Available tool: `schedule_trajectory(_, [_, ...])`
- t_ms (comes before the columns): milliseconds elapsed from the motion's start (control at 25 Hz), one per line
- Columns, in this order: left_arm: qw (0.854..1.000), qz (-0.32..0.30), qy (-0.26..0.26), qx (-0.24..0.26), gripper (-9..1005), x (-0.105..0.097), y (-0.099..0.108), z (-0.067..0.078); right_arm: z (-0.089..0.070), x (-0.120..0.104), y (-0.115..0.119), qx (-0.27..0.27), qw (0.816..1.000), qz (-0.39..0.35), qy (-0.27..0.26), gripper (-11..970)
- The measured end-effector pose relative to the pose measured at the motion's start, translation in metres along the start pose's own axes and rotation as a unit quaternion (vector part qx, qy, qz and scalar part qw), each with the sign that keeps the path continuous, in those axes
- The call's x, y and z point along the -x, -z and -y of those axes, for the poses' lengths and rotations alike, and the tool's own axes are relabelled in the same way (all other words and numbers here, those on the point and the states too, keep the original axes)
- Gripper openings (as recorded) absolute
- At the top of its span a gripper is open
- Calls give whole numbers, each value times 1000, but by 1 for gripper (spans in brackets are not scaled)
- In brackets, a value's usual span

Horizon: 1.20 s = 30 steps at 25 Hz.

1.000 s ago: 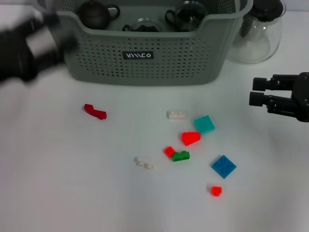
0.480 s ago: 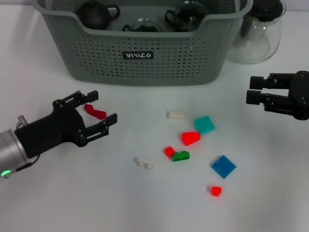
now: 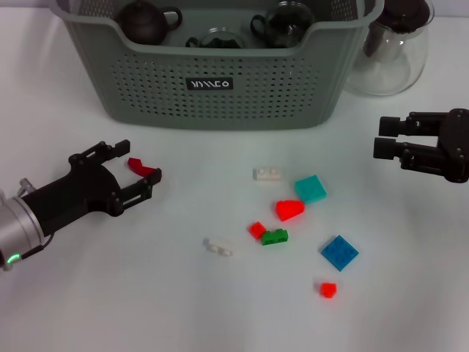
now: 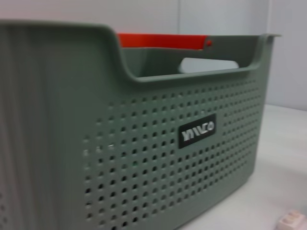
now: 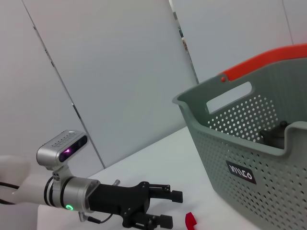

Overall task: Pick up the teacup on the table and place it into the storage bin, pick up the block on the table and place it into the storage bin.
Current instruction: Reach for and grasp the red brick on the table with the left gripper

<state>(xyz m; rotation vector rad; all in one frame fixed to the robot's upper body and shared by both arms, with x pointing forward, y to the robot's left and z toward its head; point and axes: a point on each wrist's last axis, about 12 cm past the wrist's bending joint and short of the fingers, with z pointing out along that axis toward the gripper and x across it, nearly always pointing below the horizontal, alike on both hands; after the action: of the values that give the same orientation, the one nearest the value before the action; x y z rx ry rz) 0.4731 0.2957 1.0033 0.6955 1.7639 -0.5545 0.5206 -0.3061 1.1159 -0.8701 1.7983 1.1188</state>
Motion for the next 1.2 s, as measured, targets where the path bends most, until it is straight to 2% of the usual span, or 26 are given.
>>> schedule_trajectory(560, [998,-37,28,38,758,-10,-18,-3,0,-1,0,-1,1000,0,-1,485])
schedule_trajectory(880, [998,-41,30,29,757,-11,-19,-1,0,-1,0,-1,1000,0,-2,484])
schedule_trajectory(1200, [999,-43,26,-4,756,-13,-14,8,0,-1,0,-2,1000,0,-2,484])
